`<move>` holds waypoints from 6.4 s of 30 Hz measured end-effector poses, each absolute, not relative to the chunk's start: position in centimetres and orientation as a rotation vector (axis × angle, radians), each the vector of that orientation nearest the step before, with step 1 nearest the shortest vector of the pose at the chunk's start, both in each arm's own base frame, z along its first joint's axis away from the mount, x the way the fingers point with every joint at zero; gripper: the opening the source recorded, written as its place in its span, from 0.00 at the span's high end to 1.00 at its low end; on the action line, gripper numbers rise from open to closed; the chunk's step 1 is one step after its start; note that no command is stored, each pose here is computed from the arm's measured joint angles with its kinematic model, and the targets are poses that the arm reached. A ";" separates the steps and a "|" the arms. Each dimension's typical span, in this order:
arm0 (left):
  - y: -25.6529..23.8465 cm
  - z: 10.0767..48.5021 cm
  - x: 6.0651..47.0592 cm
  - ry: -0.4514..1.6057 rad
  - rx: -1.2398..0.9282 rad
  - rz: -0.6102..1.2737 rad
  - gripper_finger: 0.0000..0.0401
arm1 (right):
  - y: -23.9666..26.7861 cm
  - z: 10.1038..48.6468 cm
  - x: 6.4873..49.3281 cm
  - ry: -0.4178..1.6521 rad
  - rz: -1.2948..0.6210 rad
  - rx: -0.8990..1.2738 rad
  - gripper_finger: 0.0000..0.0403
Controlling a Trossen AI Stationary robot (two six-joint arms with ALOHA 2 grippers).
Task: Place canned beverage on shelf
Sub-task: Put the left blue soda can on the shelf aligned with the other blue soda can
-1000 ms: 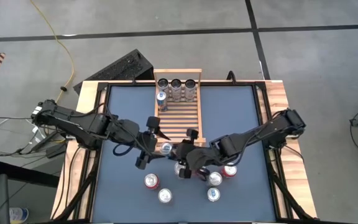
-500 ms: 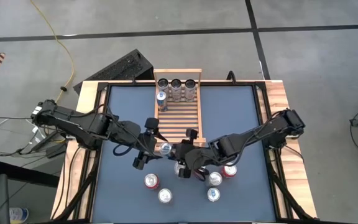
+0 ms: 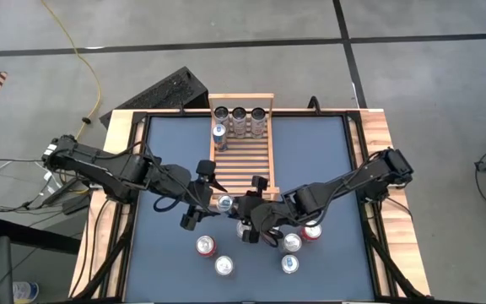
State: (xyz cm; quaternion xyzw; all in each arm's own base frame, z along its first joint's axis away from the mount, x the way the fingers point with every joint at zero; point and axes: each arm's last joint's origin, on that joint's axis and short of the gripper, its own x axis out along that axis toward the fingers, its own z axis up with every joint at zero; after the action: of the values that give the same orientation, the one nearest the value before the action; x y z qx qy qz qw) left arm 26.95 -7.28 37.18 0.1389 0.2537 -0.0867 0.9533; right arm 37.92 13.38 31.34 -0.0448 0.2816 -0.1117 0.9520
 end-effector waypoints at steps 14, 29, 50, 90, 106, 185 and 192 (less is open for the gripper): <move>-7.2 37.0 26.9 0.534 0.285 -0.177 0.27 | 13.1 31.3 38.0 0.574 -0.229 -0.099 0.63; -7.3 37.0 26.8 0.536 0.283 -0.181 0.27 | 12.8 31.7 38.5 0.537 -0.211 -0.088 0.63; -6.9 37.0 26.9 0.538 0.345 -0.174 0.27 | 12.9 31.6 38.4 0.543 -0.210 -0.076 0.63; -7.7 35.7 29.2 0.648 0.395 -0.222 0.18 | 12.7 31.3 38.1 0.586 -0.212 -0.088 0.63; -7.9 35.8 29.5 0.615 0.388 -0.269 0.18 | 12.9 31.3 38.1 0.592 -0.191 -0.075 0.63; 15.5 37.6 30.6 0.842 0.293 0.079 0.41 | 13.7 35.8 27.1 0.856 -0.415 -0.044 0.38; 16.4 34.7 32.9 0.949 0.400 0.075 0.41 | 13.6 35.8 27.2 0.851 -0.426 -0.018 0.38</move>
State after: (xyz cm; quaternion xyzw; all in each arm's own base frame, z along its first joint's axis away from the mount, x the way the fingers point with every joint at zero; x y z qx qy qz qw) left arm 32.91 16.39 34.71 0.1912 0.4535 0.0357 0.8698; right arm 27.17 13.61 35.77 -0.0087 0.4098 -0.2051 0.8888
